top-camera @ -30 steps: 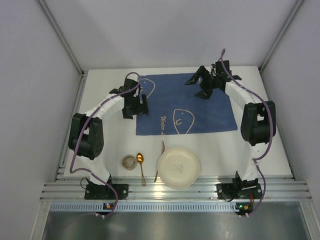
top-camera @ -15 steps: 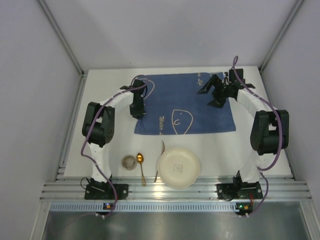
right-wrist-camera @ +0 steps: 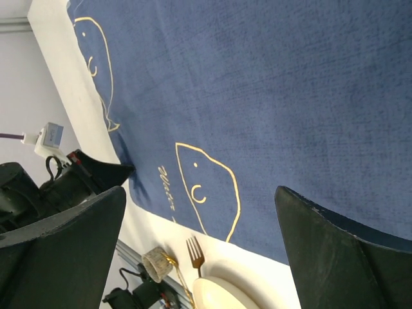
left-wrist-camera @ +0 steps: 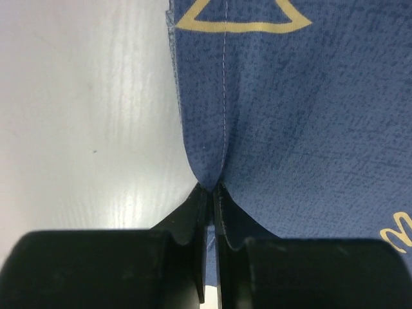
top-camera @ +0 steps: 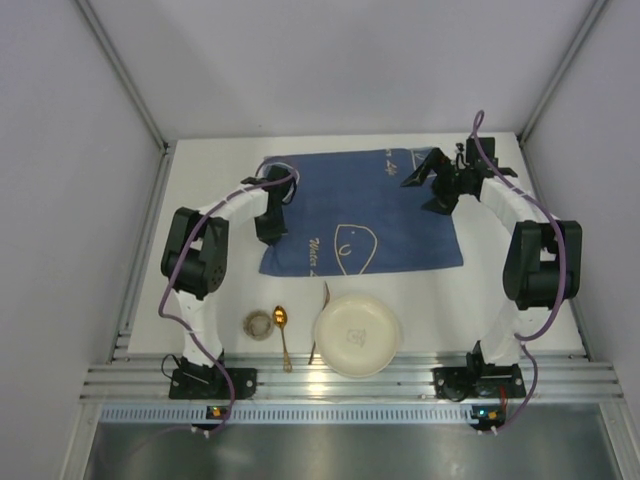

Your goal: Set the dinner table for one person

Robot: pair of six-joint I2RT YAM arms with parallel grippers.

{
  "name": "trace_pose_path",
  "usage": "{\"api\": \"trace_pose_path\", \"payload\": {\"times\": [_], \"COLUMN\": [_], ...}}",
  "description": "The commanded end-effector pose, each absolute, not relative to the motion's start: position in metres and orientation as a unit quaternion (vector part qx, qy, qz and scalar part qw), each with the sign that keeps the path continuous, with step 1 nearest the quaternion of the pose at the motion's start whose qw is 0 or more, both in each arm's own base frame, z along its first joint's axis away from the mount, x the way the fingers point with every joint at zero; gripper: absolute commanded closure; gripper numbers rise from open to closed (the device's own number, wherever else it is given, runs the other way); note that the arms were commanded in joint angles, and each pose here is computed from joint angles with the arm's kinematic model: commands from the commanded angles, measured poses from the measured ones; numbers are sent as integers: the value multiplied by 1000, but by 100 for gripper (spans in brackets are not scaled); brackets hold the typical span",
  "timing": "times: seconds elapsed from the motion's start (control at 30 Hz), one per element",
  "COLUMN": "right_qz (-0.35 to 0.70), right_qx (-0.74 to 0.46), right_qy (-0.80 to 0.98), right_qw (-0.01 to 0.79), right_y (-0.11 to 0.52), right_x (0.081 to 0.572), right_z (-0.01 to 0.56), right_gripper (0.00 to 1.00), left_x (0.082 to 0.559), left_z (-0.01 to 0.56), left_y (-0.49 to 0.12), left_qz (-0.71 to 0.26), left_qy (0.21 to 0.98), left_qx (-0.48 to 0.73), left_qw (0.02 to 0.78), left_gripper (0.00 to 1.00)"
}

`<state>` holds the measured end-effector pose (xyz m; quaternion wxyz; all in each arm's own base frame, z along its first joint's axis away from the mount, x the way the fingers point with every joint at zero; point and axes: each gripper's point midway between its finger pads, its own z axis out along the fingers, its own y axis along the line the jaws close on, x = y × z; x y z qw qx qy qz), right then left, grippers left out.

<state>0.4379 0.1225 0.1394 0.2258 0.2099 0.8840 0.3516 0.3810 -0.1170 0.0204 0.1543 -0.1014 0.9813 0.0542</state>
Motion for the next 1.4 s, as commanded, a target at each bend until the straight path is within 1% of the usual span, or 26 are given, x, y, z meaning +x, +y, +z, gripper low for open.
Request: {"api": "trace_pose_path", "payload": {"times": [0.0, 0.1, 0.13, 0.17, 0.2, 0.23, 0.27, 0.33, 0.37, 0.43, 0.53, 0.63, 0.77, 0.83, 0.9, 0.93, 1.0, 1.03, 1.23, 1.3, 1.33, 1.37], "right_qz": [354, 355, 355, 355, 356, 356, 355, 355, 354, 353, 353, 349, 342, 337, 330, 329, 325, 323, 317, 317, 317, 317], "right_qx": [194, 194, 193, 192, 191, 191, 190, 187, 188, 187, 186, 186, 189, 192, 191, 191, 190, 189, 194, 195, 196, 196], "right_qy": [884, 885, 885, 885, 884, 884, 884, 884, 885, 886, 887, 889, 894, 898, 901, 902, 904, 904, 908, 909, 909, 909], "right_qw": [236, 232, 232, 233, 234, 236, 237, 238, 237, 236, 232, 229, 218, 209, 206, 205, 205, 205, 192, 187, 186, 186], "right_y": [120, 121, 121, 121, 121, 121, 120, 121, 120, 120, 121, 119, 118, 117, 115, 115, 113, 113, 112, 112, 112, 112], "right_x": [434, 432, 432, 432, 431, 432, 432, 431, 429, 428, 422, 415, 405, 401, 400, 399, 399, 398, 392, 390, 389, 388], "right_z": [148, 145, 145, 146, 147, 149, 149, 150, 150, 150, 149, 146, 139, 135, 133, 133, 134, 133, 124, 121, 121, 120], "right_gripper": [0, 0, 0, 0, 0, 0, 0, 0, 0, 0, 0, 0, 0, 0, 0, 0, 0, 0, 0, 0, 0, 0], "left_x": [346, 346, 346, 347, 348, 349, 351, 351, 354, 354, 345, 323, 280, 264, 248, 238, 223, 206, 167, 152, 148, 138], "left_z": [11, 16, 19, 24, 28, 38, 45, 61, 77, 101, 122, 118, 108, 112, 109, 115, 116, 119, 123, 115, 114, 108], "left_y": [-89, -82, -79, -77, -77, -75, -75, -73, -74, -76, -74, -68, -57, -63, -70, -78, -80, -76, -73, -74, -74, -77], "left_qz": [114, 129, 137, 138, 139, 139, 139, 137, 127, 104, 78, 71, 78, 48, 21, -10, -19, -12, -22, -27, -30, -40], "left_qy": [982, 980, 979, 978, 977, 975, 974, 972, 970, 967, 963, 964, 968, 969, 972, 974, 977, 979, 980, 979, 978, 977], "left_qx": [-104, -103, -103, -104, -104, -104, -106, -110, -114, -122, -137, -152, -162, -171, -172, -168, -169, -174, -184, -196, -199, -204], "left_qw": [105, 111, 114, 120, 125, 135, 143, 154, 174, 198, 219, 208, 177, 170, 156, 150, 131, 106, 75, 55, 59, 40], "left_gripper": [90, 83, 76, 55, 41, 23, 17, 14, 11, 11, 11, 15, 20, 25, 25, 25, 25, 25, 30, 32, 32, 32]}}
